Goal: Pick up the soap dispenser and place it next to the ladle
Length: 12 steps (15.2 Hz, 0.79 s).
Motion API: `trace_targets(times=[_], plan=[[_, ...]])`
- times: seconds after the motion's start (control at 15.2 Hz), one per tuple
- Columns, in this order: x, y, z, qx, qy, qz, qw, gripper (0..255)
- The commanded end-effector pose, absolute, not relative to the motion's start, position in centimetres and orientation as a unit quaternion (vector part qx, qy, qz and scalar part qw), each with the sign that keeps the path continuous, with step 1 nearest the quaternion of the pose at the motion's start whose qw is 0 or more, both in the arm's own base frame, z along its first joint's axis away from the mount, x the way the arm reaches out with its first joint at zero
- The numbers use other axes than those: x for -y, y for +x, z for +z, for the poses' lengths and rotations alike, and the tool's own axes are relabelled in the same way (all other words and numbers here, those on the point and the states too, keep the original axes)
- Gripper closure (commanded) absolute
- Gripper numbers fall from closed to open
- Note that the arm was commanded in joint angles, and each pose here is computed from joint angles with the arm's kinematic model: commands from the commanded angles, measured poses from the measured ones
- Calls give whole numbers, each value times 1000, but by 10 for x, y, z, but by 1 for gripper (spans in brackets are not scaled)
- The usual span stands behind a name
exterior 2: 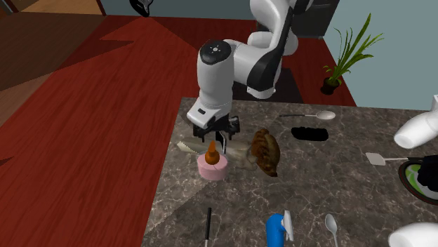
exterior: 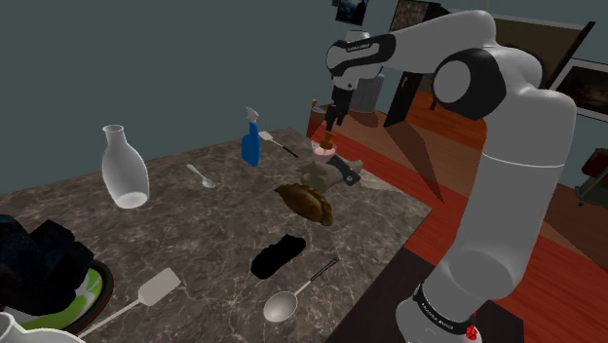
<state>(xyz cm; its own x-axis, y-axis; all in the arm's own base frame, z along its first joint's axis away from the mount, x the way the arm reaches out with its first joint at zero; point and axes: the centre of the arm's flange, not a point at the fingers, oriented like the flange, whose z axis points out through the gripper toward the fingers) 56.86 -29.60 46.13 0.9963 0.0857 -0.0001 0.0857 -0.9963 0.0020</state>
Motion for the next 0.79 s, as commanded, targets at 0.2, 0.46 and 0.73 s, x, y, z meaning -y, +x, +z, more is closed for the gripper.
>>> trace_targets(times=[0.2,0.46,0.73], plan=[[313,586,434,-44,999,-2,2,0],[313,586,413,-44,999,-2,2,0],[313,586,410,-44,999,-2,2,0]])
